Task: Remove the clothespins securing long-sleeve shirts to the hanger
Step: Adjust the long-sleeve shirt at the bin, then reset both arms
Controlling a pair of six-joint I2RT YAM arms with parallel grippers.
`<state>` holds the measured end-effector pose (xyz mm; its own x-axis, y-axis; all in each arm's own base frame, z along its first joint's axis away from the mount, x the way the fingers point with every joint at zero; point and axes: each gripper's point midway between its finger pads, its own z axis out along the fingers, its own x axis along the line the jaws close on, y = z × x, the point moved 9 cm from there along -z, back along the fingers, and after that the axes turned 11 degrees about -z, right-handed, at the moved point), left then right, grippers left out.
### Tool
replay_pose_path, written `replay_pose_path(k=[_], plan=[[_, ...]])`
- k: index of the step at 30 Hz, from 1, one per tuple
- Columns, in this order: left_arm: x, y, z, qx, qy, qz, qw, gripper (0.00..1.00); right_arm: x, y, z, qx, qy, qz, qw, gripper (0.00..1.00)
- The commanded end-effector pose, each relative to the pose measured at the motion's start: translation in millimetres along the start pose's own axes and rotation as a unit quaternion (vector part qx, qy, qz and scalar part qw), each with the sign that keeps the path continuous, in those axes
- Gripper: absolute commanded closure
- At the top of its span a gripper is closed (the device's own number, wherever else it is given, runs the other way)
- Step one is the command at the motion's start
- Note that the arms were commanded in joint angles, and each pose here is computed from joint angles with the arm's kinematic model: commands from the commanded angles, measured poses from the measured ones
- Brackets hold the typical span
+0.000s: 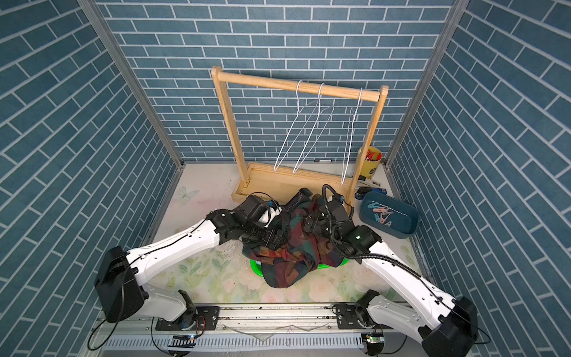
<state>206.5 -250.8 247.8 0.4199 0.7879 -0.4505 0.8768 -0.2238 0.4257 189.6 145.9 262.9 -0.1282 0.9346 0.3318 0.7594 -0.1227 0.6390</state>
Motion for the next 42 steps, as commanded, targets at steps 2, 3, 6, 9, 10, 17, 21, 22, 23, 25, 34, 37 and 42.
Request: replay_pose_path(k=[2,3,6,9,10,17,21,22,23,25,34,37,42], plan=[[1.5,0.2,-21.0,0.005,-0.016,0.007,1.000,0.00,-17.8,-8.9,-22.1,0.027,-0.064,-0.029,0.997,0.01],[1.8,2.6,-28.9,-0.010,-0.023,0.002,1.000,0.00,-17.2,-6.9,-29.2,0.019,-0.054,-0.035,0.998,0.01],[3.9,10.4,-65.7,-0.079,-0.044,-0.013,0.996,0.00,-22.2,0.2,-61.9,-0.032,-0.039,-0.049,0.998,0.01],[14.2,12.9,-114.3,-0.165,-0.026,-0.031,0.985,0.00,-36.3,6.5,-100.3,-0.083,-0.070,-0.069,0.992,0.01],[20.3,10.6,-130.9,-0.203,0.004,-0.034,0.979,0.00,-43.9,7.5,-111.0,-0.093,-0.100,-0.078,0.988,0.01],[88.0,-21.6,-176.2,-0.407,0.301,-0.085,0.858,0.00,-88.2,14.9,-136.5,-0.230,-0.343,-0.111,0.904,0.01],[134.2,-33.6,-161.7,-0.419,0.451,-0.108,0.780,0.00,-94.6,14.3,-99.5,-0.314,-0.376,-0.173,0.855,0.01],[143.8,-35.1,-158.3,-0.411,0.462,-0.118,0.777,0.00,-97.2,14.0,-88.2,-0.323,-0.360,-0.187,0.855,0.01],[154.2,-36.4,-155.9,-0.409,0.469,-0.137,0.771,0.00,-106.0,11.9,-76.6,-0.332,-0.363,-0.179,0.852,0.01],[171.8,-35.5,-149.5,-0.409,0.469,-0.149,0.768,0.00,-132.3,4.7,-56.8,-0.334,-0.395,-0.131,0.846,0.01],[258.4,-39.0,-106.7,-0.401,0.501,-0.219,0.735,0.00,-195.7,3.3,42.0,-0.282,-0.438,-0.079,0.850,0.01],[273.2,-31.2,-87.1,-0.408,0.491,-0.199,0.743,0.00,-211.6,5.8,61.8,-0.273,-0.456,-0.059,0.845,0.01],[288.5,-24.8,-57.6,-0.401,0.461,-0.159,0.775,0.00,-223.5,14.5,81.8,-0.264,-0.424,-0.056,0.865,0.01]])
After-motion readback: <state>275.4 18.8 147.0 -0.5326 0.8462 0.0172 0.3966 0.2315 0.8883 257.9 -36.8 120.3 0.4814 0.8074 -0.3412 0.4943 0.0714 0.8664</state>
